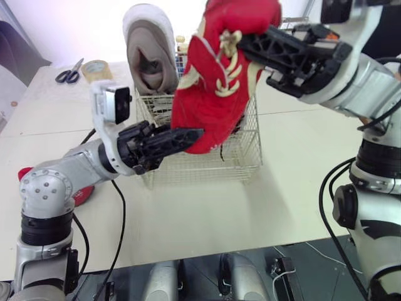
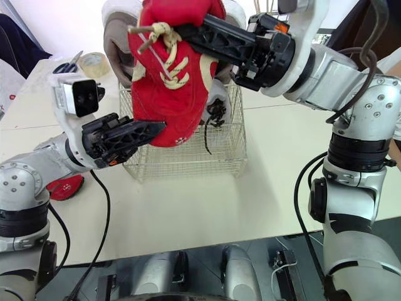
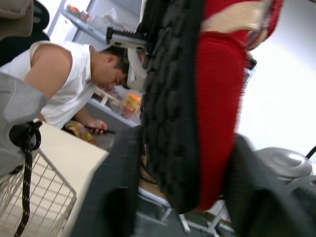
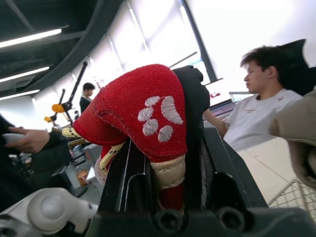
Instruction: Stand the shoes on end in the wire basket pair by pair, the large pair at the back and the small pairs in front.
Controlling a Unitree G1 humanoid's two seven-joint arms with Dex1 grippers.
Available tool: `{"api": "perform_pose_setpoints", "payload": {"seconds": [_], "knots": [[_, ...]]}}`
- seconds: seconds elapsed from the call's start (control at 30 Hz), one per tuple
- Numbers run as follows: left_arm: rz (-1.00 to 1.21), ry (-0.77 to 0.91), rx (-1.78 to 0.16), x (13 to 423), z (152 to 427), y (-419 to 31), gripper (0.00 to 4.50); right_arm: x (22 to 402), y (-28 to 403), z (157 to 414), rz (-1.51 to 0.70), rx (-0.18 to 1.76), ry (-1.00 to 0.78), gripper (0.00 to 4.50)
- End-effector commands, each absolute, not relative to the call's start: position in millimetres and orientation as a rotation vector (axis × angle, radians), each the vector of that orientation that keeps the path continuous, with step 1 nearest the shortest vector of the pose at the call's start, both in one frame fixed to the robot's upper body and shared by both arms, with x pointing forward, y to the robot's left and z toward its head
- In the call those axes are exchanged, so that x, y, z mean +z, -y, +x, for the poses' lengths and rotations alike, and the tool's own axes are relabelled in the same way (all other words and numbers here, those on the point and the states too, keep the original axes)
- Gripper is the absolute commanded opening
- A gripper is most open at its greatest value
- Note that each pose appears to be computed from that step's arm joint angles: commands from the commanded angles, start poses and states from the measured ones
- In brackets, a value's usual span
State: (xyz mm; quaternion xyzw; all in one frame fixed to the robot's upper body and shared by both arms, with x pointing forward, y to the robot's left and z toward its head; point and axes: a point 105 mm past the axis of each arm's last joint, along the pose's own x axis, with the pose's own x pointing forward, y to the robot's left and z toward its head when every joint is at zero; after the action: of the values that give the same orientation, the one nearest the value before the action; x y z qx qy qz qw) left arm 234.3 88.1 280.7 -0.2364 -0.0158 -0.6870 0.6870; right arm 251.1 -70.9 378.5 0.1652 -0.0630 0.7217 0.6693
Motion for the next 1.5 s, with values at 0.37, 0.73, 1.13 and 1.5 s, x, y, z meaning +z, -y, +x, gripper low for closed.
{"api": "perform_pose_setpoints", "payload": {"seconds": [0.37,0.73,1.13,1.5], "knots": [[-0.054,-0.090,-1.345,279.4,223.5,-143.1,3.18,384.4,122.8,267.1,-0.098,1.529,0.317,0.90],[-0.048,-0.099,-1.306,282.8,221.4,-150.3,3.18,342.7,139.2,287.1,-0.155,1.485,0.256,0.90],[-0.064,-0.099,-1.305,287.5,227.3,-151.6,3.18,298.8,137.8,298.3,-0.054,1.477,0.293,0.90],[-0.086,-0.092,-1.300,289.5,232.4,-150.6,3.18,264.3,135.7,305.4,-0.092,1.459,0.191,0.90]]}}
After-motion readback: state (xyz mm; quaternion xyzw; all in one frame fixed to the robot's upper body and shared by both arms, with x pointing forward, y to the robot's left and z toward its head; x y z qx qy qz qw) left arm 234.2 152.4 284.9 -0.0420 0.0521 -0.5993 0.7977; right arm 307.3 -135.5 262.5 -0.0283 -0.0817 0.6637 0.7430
